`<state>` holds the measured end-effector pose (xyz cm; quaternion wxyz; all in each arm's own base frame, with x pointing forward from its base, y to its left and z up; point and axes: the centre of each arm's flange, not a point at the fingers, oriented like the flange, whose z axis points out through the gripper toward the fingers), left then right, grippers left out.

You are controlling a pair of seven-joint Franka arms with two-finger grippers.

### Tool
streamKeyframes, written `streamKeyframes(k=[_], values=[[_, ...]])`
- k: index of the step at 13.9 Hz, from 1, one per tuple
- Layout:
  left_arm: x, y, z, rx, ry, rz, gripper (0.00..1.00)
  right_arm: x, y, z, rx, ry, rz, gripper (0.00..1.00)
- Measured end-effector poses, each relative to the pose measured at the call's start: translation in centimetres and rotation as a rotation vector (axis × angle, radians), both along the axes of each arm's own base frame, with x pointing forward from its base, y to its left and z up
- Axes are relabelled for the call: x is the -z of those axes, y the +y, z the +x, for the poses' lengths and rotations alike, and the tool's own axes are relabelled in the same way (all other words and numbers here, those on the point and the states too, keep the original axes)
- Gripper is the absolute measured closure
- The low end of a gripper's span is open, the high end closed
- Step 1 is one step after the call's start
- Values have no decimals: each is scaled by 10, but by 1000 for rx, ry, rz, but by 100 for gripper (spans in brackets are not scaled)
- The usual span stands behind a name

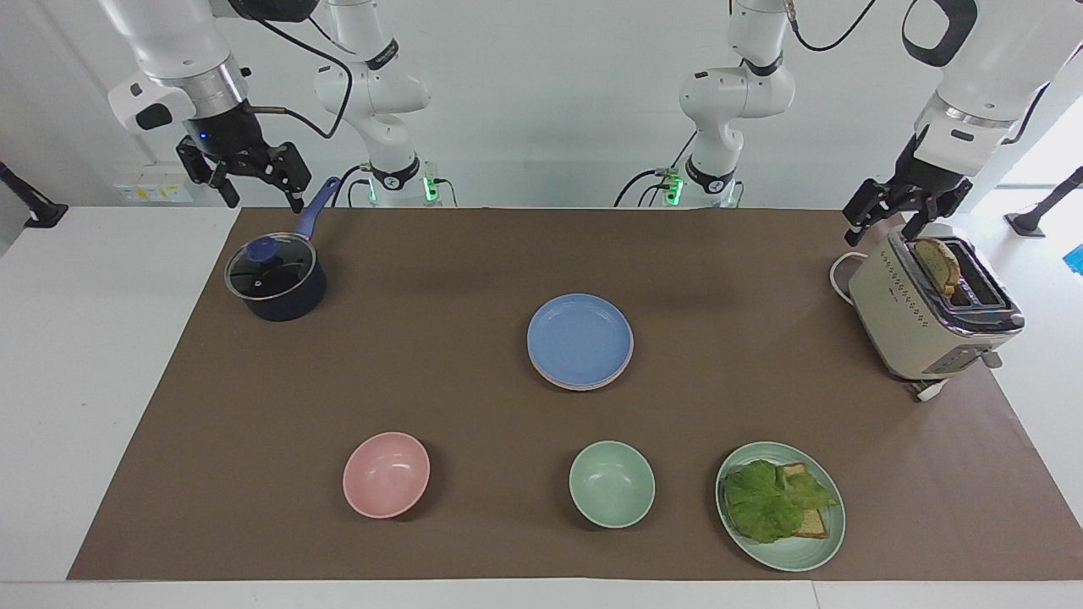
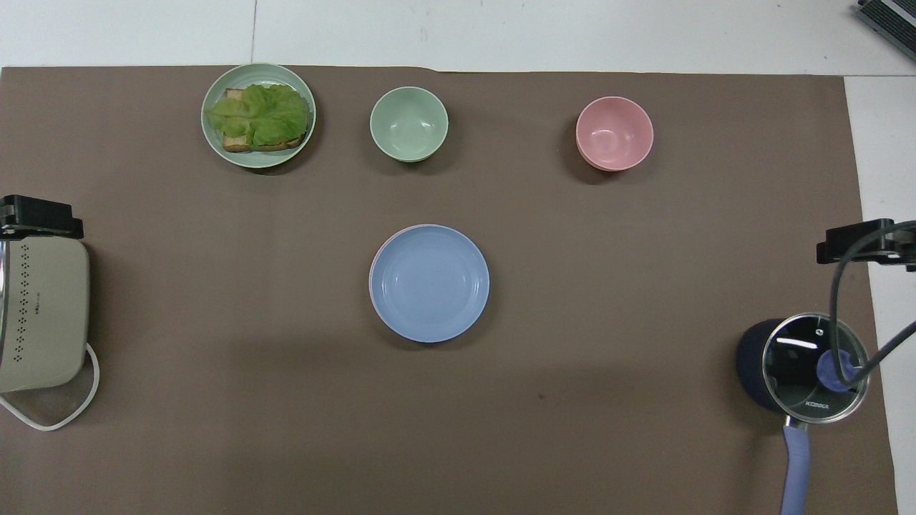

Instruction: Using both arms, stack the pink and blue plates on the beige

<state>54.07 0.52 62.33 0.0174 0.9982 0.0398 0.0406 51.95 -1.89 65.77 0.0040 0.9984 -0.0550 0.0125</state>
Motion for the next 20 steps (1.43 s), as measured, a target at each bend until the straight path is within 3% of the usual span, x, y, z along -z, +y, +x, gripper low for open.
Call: streamKeyframes(k=[7,20], values=[[0,0,0,0,0,0,0,9,0,-4,-75,17,-1,0],[0,0,0,0,0,0,0,10,-6,-6,-73,20,0,0]])
